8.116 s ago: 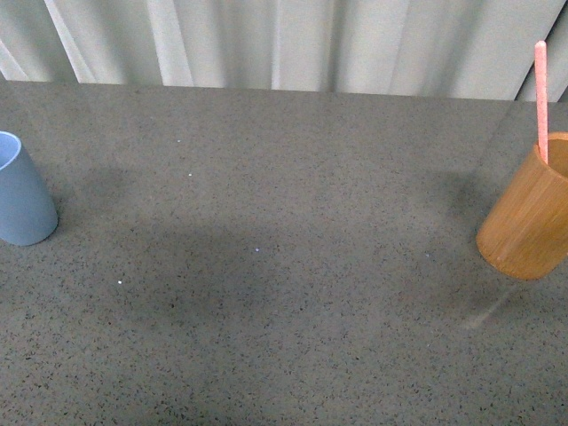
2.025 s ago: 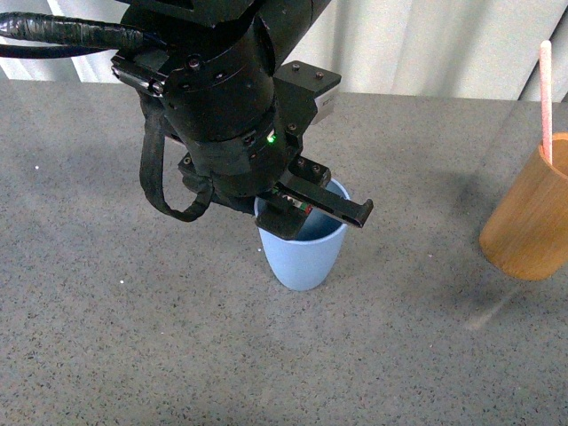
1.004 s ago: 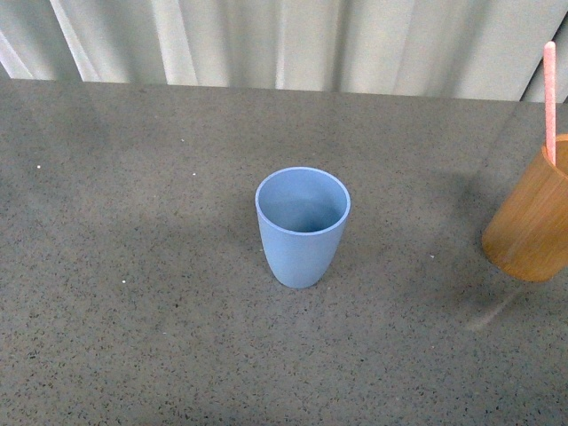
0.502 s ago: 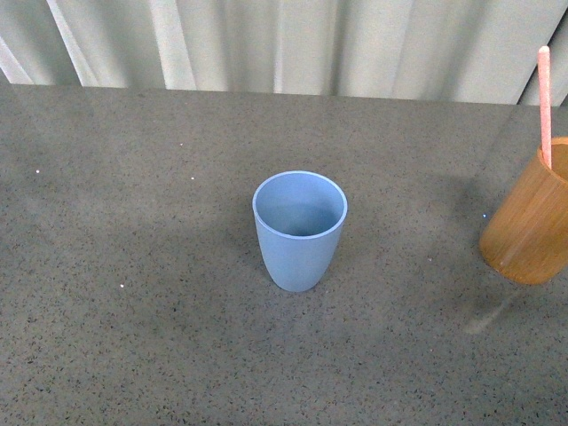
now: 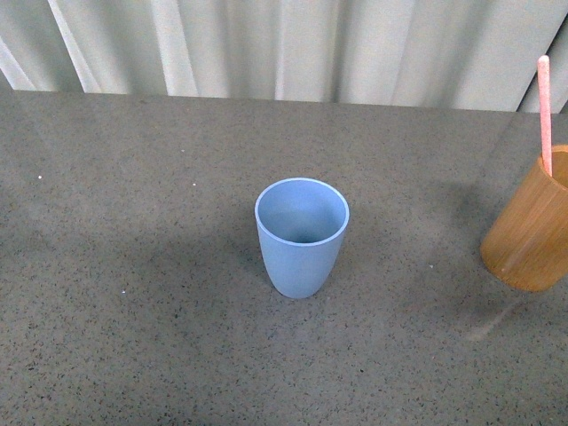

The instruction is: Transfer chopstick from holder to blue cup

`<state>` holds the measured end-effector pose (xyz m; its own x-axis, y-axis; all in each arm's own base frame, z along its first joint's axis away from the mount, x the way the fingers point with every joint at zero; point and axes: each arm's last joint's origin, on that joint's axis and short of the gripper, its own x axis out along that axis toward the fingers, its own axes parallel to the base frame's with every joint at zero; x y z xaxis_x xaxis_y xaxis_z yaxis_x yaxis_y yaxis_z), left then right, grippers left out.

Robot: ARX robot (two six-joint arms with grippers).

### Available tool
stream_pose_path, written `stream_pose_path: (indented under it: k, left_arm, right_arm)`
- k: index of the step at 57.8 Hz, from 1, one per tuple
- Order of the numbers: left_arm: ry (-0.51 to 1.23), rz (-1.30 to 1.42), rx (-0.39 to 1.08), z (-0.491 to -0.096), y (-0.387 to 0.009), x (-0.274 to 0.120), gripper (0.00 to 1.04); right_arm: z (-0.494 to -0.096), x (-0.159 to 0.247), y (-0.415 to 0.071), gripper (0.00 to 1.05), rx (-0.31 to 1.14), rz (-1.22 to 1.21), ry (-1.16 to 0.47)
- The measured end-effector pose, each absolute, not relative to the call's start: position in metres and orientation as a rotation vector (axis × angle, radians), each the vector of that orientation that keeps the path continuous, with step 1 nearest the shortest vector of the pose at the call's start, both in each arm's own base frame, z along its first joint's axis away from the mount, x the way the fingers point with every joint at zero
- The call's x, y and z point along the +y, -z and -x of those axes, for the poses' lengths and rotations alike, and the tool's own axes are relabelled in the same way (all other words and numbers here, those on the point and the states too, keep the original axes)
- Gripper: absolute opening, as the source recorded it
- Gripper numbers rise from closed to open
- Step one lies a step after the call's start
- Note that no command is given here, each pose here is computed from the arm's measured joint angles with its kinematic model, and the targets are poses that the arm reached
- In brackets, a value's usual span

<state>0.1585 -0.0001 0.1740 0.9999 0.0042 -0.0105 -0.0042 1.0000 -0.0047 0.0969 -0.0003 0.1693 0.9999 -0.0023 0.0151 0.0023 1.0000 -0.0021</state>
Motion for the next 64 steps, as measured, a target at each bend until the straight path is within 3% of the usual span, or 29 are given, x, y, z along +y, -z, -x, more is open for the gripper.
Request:
stream_pose_path:
  k: [64]
  left_arm:
    - [0.002,0.005,-0.022,-0.114,-0.173,0.000,0.04]
  right_arm:
    - [-0.097,0.000,-0.169,0.95,-0.015,0.002,0.002]
